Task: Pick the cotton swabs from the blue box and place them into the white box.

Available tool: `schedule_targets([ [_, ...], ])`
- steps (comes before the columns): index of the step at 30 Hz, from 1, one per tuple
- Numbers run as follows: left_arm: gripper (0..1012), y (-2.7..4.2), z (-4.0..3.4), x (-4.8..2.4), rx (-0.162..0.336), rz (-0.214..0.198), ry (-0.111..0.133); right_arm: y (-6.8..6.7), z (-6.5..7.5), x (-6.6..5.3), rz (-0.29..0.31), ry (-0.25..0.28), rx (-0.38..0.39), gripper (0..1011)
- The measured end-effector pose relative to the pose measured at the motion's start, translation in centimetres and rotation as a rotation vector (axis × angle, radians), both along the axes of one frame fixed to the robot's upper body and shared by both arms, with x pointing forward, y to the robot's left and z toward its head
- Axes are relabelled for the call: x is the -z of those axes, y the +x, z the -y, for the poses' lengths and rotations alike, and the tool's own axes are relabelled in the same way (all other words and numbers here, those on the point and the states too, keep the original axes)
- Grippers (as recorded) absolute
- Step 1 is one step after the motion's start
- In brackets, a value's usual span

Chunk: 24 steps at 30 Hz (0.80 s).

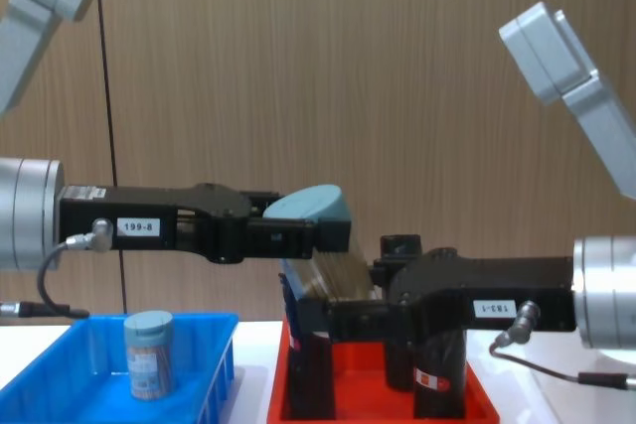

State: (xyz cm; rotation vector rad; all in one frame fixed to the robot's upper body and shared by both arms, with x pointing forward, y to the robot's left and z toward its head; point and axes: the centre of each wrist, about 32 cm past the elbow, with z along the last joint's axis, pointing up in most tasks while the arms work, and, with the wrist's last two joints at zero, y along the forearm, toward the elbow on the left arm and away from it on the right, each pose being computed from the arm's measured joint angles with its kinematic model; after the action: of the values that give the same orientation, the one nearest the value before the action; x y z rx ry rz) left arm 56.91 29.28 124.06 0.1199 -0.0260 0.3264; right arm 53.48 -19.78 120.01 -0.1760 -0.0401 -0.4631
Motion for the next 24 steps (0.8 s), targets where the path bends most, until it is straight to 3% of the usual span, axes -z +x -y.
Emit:
schedule_targets([
  [7, 670, 0.0, 0.01, 0.0, 0.001, 0.0, 0.0, -0.02, 0.02, 0.04, -0.007, 0.002, -0.004, 711],
  [19, 1003, 0.0, 0.01, 0.01, 0.002, 0.0, 0.0, -0.1, 0.12, 0.04, -0.01, 0.003, -0.005, 634],
  [24, 1004, 0.0, 0.01, 0.0, 0.002, 0.0, 0.0, -0.16, 0.15, 0.02, -0.009, 0.002, -0.005, 634],
])
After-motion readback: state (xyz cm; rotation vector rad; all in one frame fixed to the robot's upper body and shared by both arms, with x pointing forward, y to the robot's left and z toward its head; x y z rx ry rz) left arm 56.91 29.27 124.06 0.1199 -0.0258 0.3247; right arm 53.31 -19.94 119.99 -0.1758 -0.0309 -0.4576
